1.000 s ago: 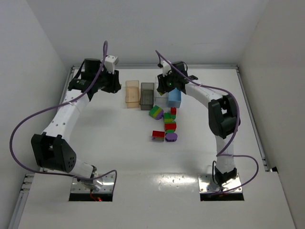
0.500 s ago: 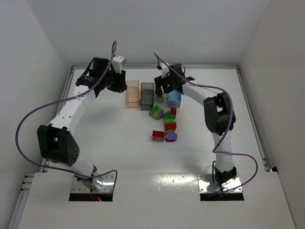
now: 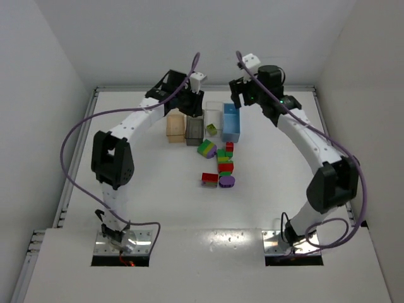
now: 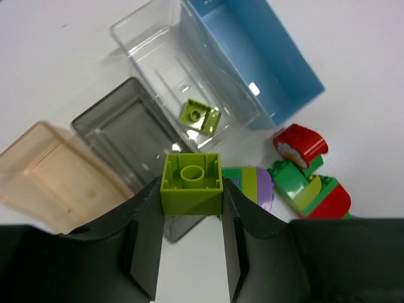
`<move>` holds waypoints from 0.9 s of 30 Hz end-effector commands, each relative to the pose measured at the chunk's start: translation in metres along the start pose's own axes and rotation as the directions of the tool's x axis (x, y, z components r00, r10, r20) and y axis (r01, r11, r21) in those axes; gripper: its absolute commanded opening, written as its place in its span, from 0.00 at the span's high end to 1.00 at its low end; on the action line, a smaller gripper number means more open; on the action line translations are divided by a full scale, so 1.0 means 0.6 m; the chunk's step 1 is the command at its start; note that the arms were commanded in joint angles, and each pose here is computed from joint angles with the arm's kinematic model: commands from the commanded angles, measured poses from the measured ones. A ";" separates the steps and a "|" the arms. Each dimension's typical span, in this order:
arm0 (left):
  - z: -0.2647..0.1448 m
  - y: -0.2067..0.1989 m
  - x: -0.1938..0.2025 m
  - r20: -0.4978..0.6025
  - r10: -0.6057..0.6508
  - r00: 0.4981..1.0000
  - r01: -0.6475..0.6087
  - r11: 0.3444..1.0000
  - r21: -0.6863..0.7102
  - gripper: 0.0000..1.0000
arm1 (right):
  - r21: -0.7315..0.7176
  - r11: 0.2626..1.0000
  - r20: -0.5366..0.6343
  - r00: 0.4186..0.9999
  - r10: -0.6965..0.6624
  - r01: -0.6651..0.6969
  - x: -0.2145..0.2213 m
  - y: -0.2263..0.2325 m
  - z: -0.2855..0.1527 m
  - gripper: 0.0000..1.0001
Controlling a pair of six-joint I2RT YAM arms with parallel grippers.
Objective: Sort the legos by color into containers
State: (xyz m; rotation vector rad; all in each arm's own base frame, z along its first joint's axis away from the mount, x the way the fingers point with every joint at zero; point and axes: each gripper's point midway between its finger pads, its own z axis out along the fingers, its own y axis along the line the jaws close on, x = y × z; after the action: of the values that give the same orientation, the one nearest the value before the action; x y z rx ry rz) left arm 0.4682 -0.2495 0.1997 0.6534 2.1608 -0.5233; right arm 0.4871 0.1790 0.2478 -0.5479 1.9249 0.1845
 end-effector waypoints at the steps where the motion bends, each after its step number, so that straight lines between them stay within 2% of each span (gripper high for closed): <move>1: 0.039 -0.021 -0.025 0.024 -0.008 1.000 0.007 0.999 0.042 0.99 | 0.103 0.994 -0.157 0.987 -0.017 0.033 0.089 -0.066 -0.040 0.22; 3: 0.058 -0.026 -0.035 0.031 0.000 1.000 -0.002 0.999 0.050 0.96 | 0.108 0.994 -0.224 0.974 0.018 0.006 0.121 -0.087 -0.067 0.19; 6: 0.096 -0.024 -0.031 0.018 0.003 1.000 -0.004 0.998 0.057 0.96 | 0.104 0.994 -0.300 0.952 0.057 -0.027 0.163 -0.099 -0.088 0.19; 10: 0.137 -0.030 -0.027 0.010 0.036 0.999 -0.036 0.998 0.057 0.96 | 0.135 0.989 -0.303 0.948 0.097 -0.058 0.180 -0.128 -0.110 0.26; 16: 0.182 -0.012 -0.020 -0.001 0.044 0.999 -0.044 0.998 0.036 0.96 | 0.129 0.988 -0.326 0.938 0.123 -0.084 0.201 -0.136 -0.111 0.27; 25: 0.210 -0.007 -0.012 -0.007 0.077 0.997 -0.077 0.997 0.024 0.83 | 0.061 0.993 -0.308 0.944 0.114 -0.100 0.185 -0.133 -0.100 0.27; 26: 0.211 -0.007 -0.016 0.002 0.089 0.996 -0.089 0.996 0.023 0.79 | 0.042 0.994 -0.322 0.941 0.109 -0.101 0.193 -0.128 -0.098 0.27; 27: 0.211 -0.006 -0.020 0.011 0.091 0.996 -0.091 0.996 0.023 0.69 | 0.042 0.994 -0.322 0.941 0.109 -0.101 0.193 -0.128 -0.098 0.27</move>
State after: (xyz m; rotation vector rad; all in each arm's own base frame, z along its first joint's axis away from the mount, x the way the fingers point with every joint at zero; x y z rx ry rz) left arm 0.5337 -0.3158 0.1030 0.7457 2.2133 -0.5112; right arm 0.4271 0.0504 0.1624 -0.4527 2.3224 0.1116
